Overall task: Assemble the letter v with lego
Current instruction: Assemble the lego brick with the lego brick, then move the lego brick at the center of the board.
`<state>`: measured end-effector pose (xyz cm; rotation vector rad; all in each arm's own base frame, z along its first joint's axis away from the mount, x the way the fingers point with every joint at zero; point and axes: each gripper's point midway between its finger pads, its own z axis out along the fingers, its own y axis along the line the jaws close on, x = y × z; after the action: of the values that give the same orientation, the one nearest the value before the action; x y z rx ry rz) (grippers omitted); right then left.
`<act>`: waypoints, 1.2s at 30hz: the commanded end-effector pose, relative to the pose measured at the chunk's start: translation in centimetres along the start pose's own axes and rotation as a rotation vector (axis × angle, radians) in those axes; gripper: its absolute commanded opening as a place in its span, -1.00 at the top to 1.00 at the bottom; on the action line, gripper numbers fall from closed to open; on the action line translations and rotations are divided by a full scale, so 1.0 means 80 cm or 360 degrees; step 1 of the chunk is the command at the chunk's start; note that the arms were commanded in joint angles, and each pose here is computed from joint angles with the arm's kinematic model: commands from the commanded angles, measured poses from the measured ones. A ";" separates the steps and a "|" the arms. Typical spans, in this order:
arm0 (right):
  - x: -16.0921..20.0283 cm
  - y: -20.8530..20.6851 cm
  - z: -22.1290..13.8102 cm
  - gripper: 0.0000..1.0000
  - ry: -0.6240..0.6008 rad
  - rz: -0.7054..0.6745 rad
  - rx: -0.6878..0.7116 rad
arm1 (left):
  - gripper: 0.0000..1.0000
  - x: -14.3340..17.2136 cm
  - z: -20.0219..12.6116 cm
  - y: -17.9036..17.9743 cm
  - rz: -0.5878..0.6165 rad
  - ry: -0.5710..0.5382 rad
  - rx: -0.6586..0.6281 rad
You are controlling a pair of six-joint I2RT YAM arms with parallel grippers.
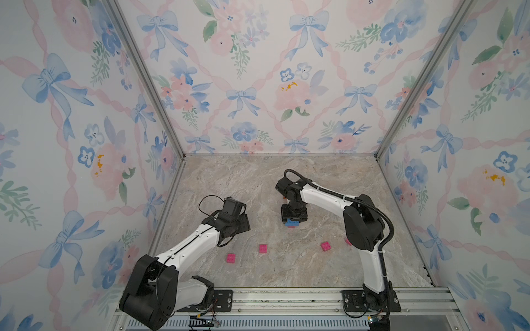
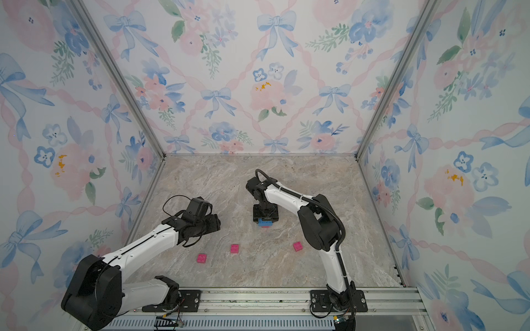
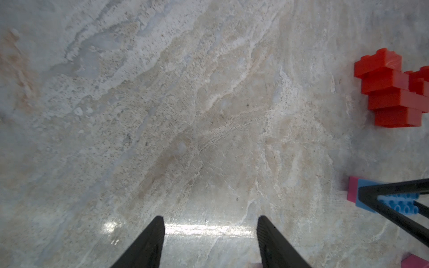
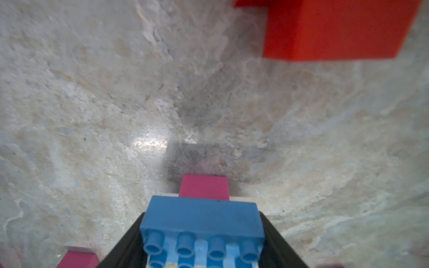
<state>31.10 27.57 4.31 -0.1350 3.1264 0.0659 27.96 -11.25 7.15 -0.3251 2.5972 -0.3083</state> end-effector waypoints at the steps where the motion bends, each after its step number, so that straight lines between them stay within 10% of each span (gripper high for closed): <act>1: -0.003 -0.008 -0.002 -0.29 0.0008 -0.0041 0.0063 | -0.33 -0.003 -0.004 -0.001 0.0013 -0.0004 0.0008; 9: 0.014 -0.037 -0.072 -0.85 -0.0042 -0.0060 0.0014 | -0.35 -0.003 -0.004 -0.003 0.0034 -0.0001 0.0012; 17: 0.151 -0.148 -0.034 -0.47 0.0213 -0.0139 0.0059 | -0.35 -0.014 -0.001 -0.013 0.0089 -0.0006 0.0028; 36: 0.144 -0.149 0.027 0.14 0.0247 -0.0220 0.0150 | -0.35 -0.018 -0.011 -0.016 0.0058 -0.0061 0.0040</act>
<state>19.98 14.41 1.60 -0.3412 3.2864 -0.0314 29.19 -12.04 8.64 -0.2677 2.5674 -0.3219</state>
